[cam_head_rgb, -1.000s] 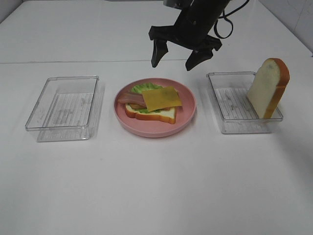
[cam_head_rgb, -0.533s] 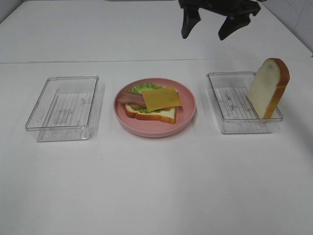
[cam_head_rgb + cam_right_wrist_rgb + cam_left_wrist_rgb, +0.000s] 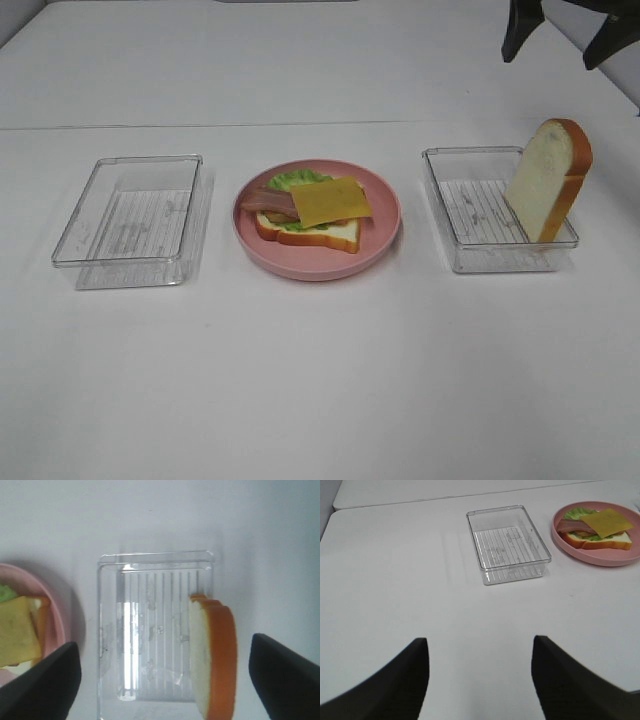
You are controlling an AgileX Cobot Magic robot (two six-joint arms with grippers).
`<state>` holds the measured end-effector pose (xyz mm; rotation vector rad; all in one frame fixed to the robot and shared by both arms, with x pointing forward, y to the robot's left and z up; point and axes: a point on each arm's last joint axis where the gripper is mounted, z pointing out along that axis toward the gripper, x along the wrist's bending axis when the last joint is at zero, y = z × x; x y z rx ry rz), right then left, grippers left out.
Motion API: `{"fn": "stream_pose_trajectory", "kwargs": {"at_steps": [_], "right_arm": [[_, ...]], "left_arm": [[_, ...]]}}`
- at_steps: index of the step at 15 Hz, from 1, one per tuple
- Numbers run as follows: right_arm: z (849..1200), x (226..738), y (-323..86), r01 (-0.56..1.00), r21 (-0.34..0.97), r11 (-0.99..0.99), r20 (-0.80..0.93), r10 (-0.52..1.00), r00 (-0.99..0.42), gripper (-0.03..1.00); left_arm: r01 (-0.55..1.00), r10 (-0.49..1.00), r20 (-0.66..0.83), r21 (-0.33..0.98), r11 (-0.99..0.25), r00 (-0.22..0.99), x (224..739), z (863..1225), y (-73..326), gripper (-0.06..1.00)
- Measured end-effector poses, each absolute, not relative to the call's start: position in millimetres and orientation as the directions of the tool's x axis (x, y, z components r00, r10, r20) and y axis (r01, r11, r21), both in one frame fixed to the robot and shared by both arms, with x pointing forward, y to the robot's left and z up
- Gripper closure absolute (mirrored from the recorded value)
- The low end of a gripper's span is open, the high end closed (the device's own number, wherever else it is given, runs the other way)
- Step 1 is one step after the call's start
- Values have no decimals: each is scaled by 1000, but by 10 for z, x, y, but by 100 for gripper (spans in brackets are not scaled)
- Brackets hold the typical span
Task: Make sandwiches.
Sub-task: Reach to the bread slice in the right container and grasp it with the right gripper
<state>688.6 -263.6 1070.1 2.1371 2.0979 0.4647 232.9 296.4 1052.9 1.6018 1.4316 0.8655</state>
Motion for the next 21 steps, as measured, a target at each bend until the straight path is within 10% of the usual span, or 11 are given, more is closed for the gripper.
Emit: {"fn": "stream_pose_trajectory", "kwargs": {"at_steps": [15, 21], "right_arm": [[9971, 6710, -2812, 998, 52, -41, 118, 992, 34, 24], [9866, 6763, -2820, 997, 72, -27, 109, 994, 19, 78]], "left_arm": [[443, 992, -21, 896, -37, 124, 2329, 10529, 2964, 37], [443, 992, -21, 896, -37, 124, 2329, 10529, 2964, 37]]}}
